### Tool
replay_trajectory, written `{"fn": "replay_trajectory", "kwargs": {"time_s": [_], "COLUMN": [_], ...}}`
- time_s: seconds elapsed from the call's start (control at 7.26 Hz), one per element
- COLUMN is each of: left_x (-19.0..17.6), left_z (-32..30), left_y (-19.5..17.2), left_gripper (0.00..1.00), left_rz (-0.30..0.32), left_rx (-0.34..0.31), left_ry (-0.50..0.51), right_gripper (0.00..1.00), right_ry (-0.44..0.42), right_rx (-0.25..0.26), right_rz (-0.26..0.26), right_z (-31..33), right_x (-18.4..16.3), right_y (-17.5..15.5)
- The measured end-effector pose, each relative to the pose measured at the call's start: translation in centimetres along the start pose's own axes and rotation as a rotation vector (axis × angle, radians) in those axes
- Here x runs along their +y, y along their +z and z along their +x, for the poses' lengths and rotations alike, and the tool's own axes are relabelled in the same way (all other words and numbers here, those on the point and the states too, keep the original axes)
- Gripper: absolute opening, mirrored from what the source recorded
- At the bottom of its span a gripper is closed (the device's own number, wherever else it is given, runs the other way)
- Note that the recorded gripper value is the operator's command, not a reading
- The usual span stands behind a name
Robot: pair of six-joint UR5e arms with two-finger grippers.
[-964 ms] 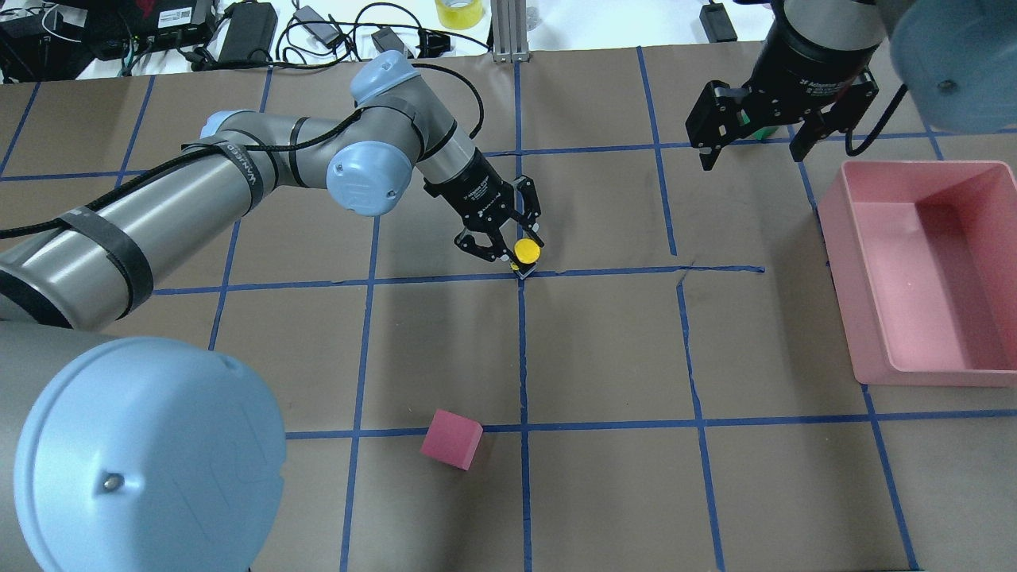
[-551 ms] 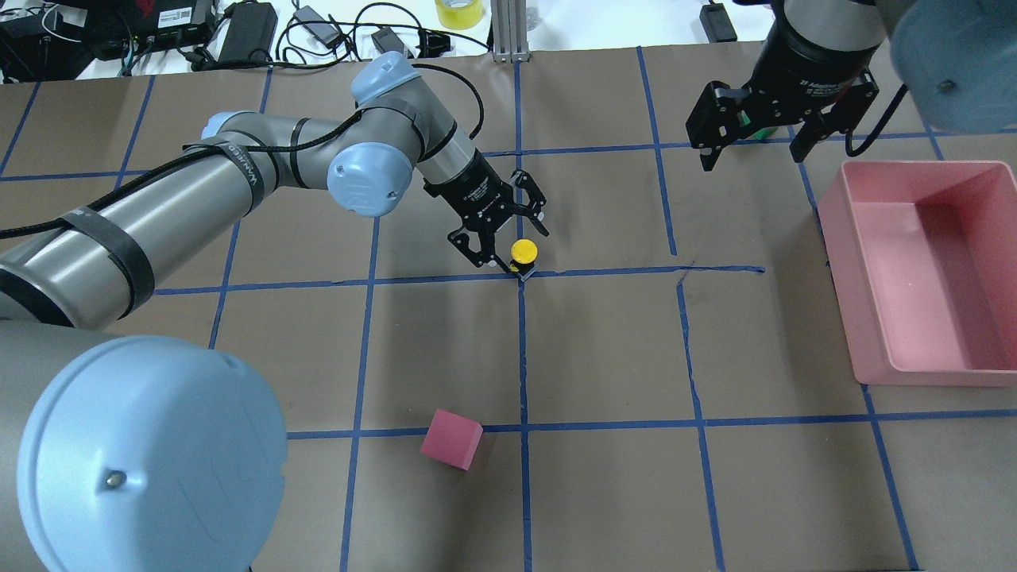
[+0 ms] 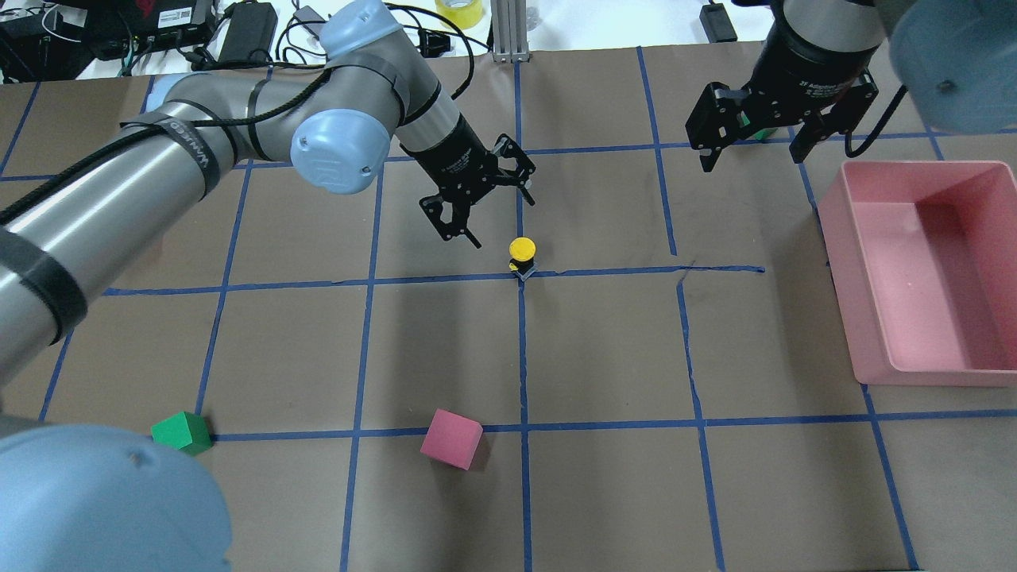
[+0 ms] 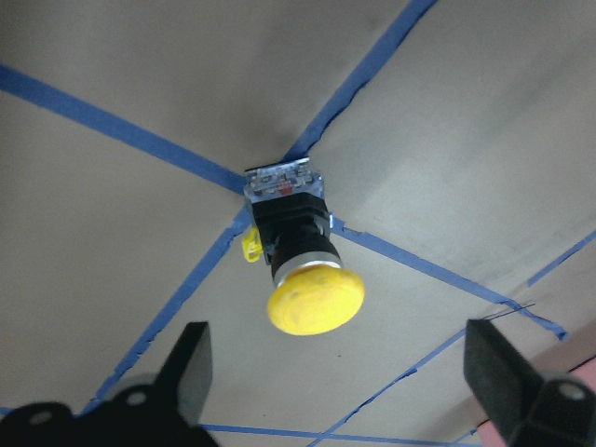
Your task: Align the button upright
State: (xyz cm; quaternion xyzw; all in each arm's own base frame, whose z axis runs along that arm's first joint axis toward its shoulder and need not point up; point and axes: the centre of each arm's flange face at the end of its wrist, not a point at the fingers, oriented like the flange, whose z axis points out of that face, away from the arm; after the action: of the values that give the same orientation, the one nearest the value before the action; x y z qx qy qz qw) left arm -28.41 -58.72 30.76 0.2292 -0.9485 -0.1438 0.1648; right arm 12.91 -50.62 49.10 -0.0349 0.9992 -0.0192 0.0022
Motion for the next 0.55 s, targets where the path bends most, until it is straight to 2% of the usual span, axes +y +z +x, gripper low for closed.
{"fn": "replay_trajectory", "kwargs": {"time_s": [0.41, 0.55], "left_x": [6.2, 7.8], "left_z": [-4.8, -6.2], "left_y": [-10.5, -13.4], "left_gripper": [1.0, 1.0], "left_rz": [0.083, 0.108], "left_rx": [-0.246, -0.287], "left_ry": [0.382, 0.444], "right_gripper": [1.0, 1.0], "right_ry": [0.0, -0.001], "right_rx": [-0.001, -0.001], "right_rz": [-0.001, -0.001], "right_z": [0.0, 0.0], "right_x": [0.0, 0.0], "right_y": [0.0, 0.0]}}
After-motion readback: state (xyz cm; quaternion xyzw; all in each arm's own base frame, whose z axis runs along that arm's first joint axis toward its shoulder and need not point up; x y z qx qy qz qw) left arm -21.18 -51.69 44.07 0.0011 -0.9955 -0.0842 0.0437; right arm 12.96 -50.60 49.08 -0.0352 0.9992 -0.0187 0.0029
